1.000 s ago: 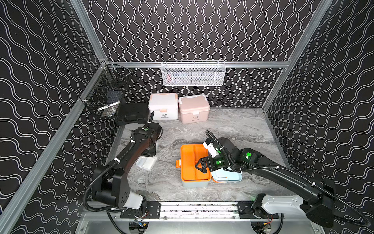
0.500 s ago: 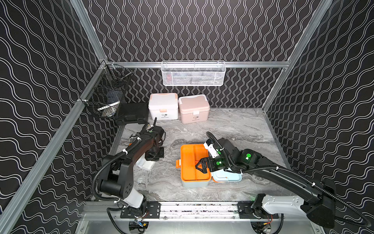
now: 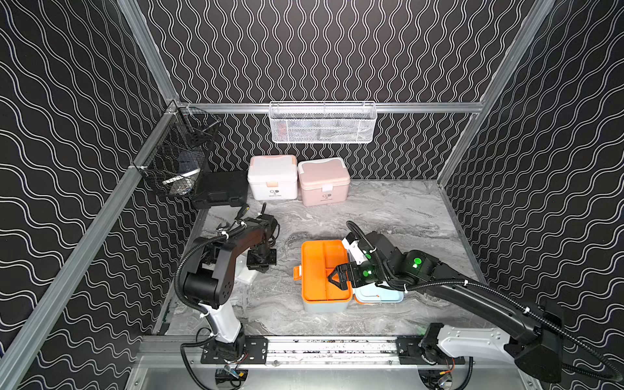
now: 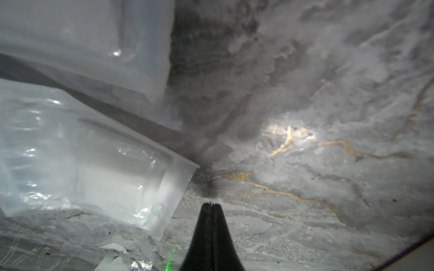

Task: Open first aid kits and take out gauze
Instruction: Place the gauze at the center of the board, then pick up the compartment layer from the first aid kit.

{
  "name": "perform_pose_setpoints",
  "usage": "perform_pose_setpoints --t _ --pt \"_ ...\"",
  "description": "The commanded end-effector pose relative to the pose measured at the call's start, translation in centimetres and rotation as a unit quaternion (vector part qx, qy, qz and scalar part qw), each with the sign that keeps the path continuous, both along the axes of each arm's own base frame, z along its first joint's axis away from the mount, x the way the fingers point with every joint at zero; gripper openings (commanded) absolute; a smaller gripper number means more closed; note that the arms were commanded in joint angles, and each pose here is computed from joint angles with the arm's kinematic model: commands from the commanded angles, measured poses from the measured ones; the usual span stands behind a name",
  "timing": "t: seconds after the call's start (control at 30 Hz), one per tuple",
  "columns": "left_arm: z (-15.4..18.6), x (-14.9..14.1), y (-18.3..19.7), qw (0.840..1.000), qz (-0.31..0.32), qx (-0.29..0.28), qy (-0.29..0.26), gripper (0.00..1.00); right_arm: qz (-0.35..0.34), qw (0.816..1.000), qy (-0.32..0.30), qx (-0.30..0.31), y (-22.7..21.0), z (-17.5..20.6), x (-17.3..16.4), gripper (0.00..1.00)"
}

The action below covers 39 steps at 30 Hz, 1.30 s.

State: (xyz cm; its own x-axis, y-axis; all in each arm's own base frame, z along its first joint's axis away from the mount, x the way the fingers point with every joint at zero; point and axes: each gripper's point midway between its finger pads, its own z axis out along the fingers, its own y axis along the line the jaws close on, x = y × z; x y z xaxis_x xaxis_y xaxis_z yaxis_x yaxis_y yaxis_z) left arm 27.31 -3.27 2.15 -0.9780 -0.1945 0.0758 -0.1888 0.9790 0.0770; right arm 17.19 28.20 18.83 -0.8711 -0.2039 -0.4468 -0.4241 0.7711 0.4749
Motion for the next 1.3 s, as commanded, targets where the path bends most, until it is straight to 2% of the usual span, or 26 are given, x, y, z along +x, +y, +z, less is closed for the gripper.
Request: perform_pose_setpoints --t 0.0,0.17,0.33,0.47,0.57,0.7,0.87,1.03,1.13,1.27 --pt "-0.2 0.0 1.9 0.999 0.004 0.037 0.009 0.0 -0.003 1.0 -0.006 0.003 0.1 0.1 0.2 1.0" --pt "-0.7 0.4 2.3 1.0 0.018 0.017 0.013 0.0 -0.003 1.0 -0.003 0.007 0.2 0.1 0.2 1.0" --pt "0.2 1.0 1.8 1.0 0.023 -0.003 -0.01 0.0 -0.003 1.0 -0.006 0.007 0.0 0.3 0.1 1.0" --pt "2.2 2.3 0.3 0.997 0.027 -0.048 -0.053 0.05 -0.004 1.0 -0.005 0.008 0.0 0.3 0.1 1.0" --pt "5.5 3.5 -1.9 0.987 0.031 -0.112 -0.112 0.15 -0.004 1.0 -0.006 0.009 0.1 0.5 0.1 1.0" --pt "11.3 3.7 -4.2 0.968 0.015 -0.169 -0.184 0.36 -0.006 1.0 -0.012 0.013 0.2 1.3 0.3 1.0" --pt "18.6 2.1 -5.9 0.937 -0.008 -0.223 -0.269 0.6 -0.01 0.999 -0.025 0.029 0.2 3.1 0.4 1.0" --pt "25.5 -0.9 -6.9 0.891 -0.021 -0.273 -0.362 0.84 -0.02 0.998 -0.047 0.04 -0.1 5.4 0.3 1.0" --pt "28.1 -3.0 -7.8 0.862 -0.034 -0.312 -0.398 0.97 -0.028 0.997 -0.06 0.05 -0.5 7.0 0.1 1.0" --pt "30.1 -5.4 -8.4 0.829 -0.048 -0.349 -0.435 0.99 -0.035 0.994 -0.075 0.07 -0.6 8.5 0.1 1.0"
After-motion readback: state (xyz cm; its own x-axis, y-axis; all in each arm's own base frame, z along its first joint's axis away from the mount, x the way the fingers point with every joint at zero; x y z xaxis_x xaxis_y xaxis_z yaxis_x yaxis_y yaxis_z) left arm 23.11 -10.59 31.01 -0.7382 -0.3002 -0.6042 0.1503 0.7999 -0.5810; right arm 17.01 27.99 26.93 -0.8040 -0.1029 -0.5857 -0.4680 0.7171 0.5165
